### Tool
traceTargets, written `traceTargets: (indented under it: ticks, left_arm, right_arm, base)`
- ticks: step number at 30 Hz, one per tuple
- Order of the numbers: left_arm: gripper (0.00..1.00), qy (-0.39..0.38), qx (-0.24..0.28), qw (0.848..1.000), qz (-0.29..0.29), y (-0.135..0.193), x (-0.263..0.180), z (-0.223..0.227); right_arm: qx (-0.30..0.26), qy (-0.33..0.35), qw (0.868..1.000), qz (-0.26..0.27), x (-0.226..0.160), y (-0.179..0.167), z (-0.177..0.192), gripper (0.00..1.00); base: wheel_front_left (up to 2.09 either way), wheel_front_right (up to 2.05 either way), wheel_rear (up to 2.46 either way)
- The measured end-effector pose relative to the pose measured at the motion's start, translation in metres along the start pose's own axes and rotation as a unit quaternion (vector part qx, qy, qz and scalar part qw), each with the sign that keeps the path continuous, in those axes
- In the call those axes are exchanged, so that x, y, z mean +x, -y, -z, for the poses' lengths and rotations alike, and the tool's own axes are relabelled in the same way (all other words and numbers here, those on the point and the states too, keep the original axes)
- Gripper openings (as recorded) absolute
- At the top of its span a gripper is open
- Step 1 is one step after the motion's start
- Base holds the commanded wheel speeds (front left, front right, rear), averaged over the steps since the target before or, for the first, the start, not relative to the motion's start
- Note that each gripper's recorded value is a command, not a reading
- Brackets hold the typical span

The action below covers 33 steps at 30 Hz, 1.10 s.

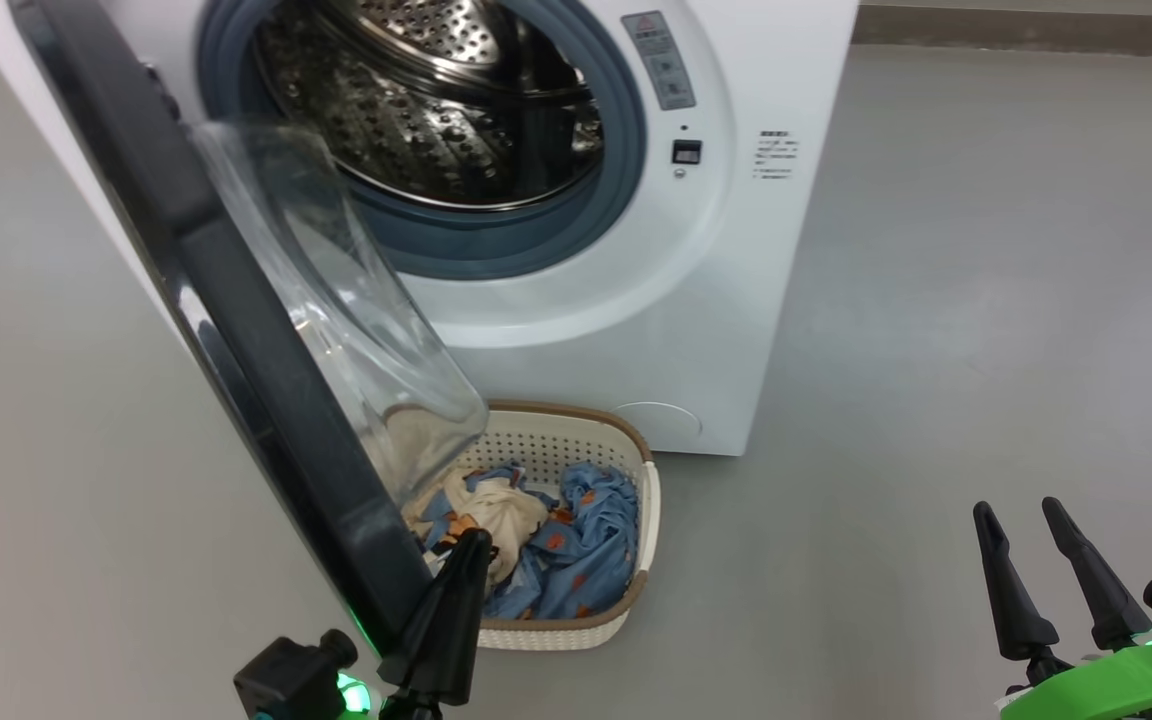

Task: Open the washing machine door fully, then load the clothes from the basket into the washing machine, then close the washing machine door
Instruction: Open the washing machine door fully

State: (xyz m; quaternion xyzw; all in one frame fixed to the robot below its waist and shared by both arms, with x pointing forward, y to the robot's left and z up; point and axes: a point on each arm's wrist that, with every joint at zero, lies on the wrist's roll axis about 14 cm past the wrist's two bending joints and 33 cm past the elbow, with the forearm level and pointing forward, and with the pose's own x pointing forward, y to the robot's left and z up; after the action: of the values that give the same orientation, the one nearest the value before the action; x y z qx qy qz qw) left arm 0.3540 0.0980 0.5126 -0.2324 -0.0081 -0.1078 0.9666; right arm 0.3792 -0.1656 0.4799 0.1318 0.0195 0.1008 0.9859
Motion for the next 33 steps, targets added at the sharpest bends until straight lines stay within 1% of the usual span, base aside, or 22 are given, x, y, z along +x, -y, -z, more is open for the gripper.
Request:
traceTargets:
  ticks: [18,22,33]
  left_arm:
    - [0.00,0.024,0.017,0.997,-0.067,-0.037,-0.029,-0.018]
    - [0.00,0.033,0.023,0.994,-0.101,-0.054,-0.038,-0.024]
    - [0.00,0.054,0.045,0.981,-0.180,-0.093,-0.066,-0.043]
  right_arm:
    - [-0.005,-0.019,0.998,-0.065,0.030,-0.037,0.012,1.00]
    - [-0.005,-0.018,0.996,-0.087,0.043,-0.050,0.012,1.00]
    - [-0.002,-0.033,0.991,-0.126,0.058,-0.076,0.024,1.00]
  base:
    - [0.00,0.00,0.00]
    - [0.00,0.00,0.00]
    - [0.00,0.00,0.00]
